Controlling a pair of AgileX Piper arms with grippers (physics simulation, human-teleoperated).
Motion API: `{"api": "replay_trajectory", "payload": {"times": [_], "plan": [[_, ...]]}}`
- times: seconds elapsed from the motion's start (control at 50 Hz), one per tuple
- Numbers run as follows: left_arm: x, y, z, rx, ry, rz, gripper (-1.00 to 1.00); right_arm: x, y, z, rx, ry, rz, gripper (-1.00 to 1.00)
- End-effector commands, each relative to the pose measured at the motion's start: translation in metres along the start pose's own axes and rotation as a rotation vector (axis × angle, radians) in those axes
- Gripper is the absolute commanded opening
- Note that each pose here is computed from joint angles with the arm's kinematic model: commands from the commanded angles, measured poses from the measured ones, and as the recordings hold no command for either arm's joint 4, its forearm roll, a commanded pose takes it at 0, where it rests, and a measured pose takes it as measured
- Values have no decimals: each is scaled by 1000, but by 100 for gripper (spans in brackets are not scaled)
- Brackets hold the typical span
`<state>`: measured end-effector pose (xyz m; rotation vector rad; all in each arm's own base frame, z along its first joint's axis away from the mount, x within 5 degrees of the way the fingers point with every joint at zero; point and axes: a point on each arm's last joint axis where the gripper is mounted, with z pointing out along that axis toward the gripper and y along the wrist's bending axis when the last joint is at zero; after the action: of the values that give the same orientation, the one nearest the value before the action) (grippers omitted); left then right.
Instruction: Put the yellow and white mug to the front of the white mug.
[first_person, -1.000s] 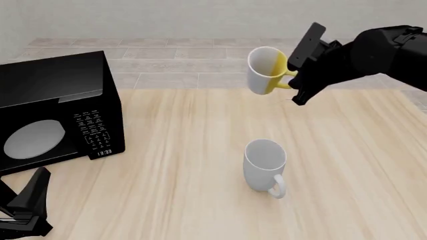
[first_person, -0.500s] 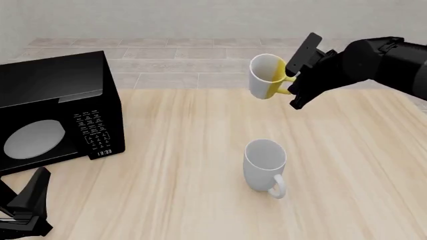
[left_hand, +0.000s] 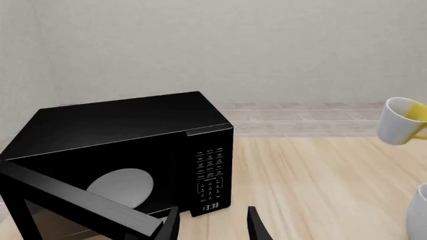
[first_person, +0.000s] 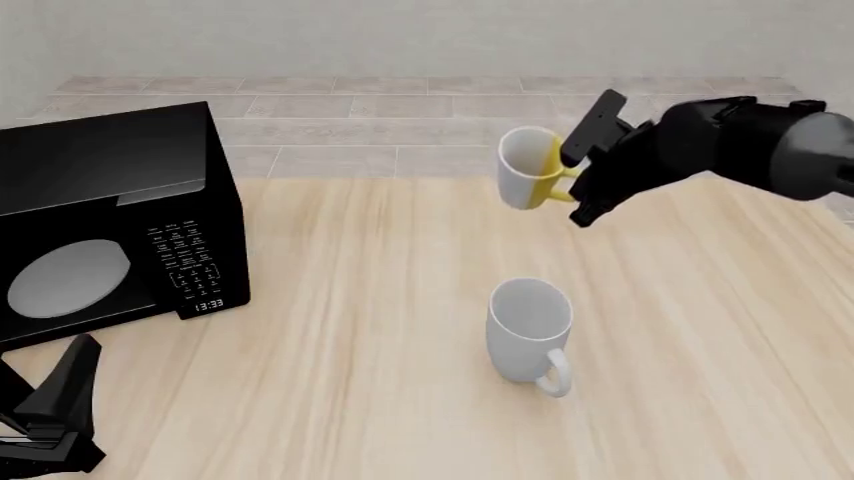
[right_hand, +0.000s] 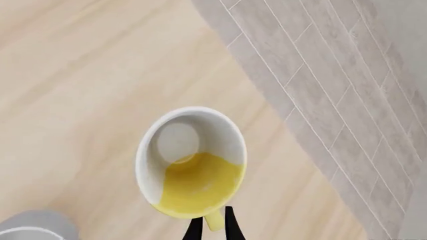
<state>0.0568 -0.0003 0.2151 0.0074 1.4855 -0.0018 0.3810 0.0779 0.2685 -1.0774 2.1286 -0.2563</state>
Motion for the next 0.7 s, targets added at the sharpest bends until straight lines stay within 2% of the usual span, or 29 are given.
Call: {"api": "replay_trajectory", "payload": {"times": [0.02, 0.7], "plan": [[0, 0, 0, -5, 0, 1, 100, 5, -2, 14, -4, 16, 26, -100], [0, 0, 0, -5, 0, 0, 100, 17, 10, 50, -37, 52, 43, -100]]}}
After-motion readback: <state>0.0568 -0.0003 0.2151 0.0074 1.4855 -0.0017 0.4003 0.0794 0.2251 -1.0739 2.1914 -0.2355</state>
